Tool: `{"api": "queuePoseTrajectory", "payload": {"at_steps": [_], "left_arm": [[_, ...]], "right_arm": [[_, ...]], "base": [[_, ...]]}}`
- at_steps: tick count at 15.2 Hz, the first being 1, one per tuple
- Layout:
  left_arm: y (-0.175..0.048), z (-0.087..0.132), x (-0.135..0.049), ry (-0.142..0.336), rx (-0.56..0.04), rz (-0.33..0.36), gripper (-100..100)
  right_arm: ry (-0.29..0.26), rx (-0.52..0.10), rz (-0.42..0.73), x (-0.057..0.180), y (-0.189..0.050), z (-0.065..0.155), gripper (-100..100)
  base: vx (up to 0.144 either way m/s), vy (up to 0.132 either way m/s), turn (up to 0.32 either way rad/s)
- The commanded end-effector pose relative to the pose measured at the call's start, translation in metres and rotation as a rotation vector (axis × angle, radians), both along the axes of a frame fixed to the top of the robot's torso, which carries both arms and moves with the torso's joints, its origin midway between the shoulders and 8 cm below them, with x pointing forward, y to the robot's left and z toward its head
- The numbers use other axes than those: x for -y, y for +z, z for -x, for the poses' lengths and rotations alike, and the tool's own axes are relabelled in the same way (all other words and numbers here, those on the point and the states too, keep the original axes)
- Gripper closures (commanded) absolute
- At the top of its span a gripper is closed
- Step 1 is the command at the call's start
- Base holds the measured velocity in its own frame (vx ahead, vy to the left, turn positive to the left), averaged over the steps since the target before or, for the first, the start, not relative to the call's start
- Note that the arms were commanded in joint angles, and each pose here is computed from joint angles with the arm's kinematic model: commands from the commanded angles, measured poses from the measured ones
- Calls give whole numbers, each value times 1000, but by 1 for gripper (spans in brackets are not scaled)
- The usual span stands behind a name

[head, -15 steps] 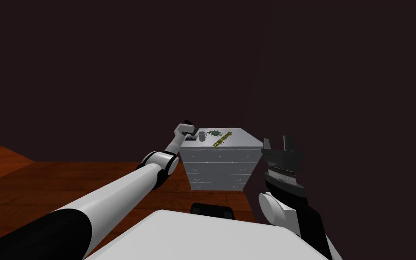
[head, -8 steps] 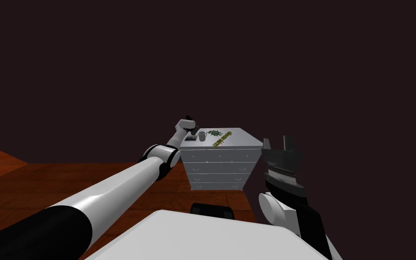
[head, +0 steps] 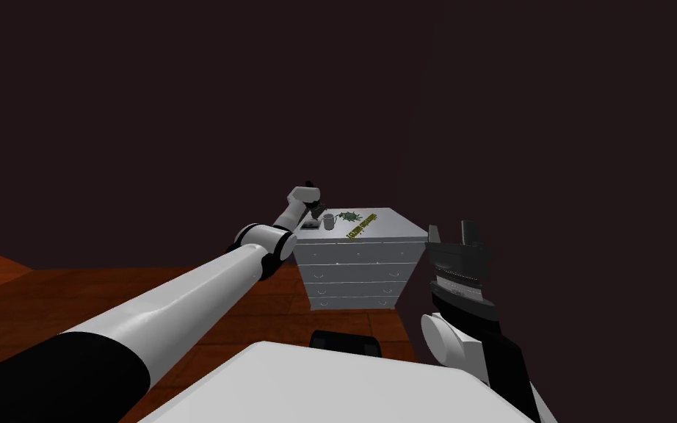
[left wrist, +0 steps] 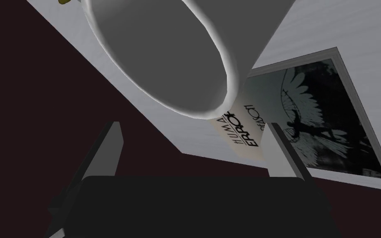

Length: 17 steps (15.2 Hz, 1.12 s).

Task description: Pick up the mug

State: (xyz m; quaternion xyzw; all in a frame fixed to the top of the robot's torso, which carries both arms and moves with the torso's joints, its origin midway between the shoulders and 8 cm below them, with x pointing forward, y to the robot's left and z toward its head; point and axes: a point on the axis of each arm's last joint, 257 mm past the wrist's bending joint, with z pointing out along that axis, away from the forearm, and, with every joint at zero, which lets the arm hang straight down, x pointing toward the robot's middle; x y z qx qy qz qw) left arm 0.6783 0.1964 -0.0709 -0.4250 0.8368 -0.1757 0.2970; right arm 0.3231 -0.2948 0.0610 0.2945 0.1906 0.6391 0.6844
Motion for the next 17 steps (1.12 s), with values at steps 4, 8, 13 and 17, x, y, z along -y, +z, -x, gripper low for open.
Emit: {"api": "queuePoseTrajectory", "payload": {"at_steps": [4,8,13,17], "left_arm": [[6,21,11,-22,-118,-10,-100],[3,36,15,-31,-200,-16,-100],[9,61,26,-59,-310,-25,-100],[0,78,28,-63,-391,-28,-100]], "right_arm": [[0,0,0,0,0,0,0],[0,0,0,0,0,0,0],[0,0,0,0,0,0,0],[0,0,0,0,0,0,0]], "base": [[12,19,-32],[20,15,-22],[38,17,-28],[37,16,-21]]}}
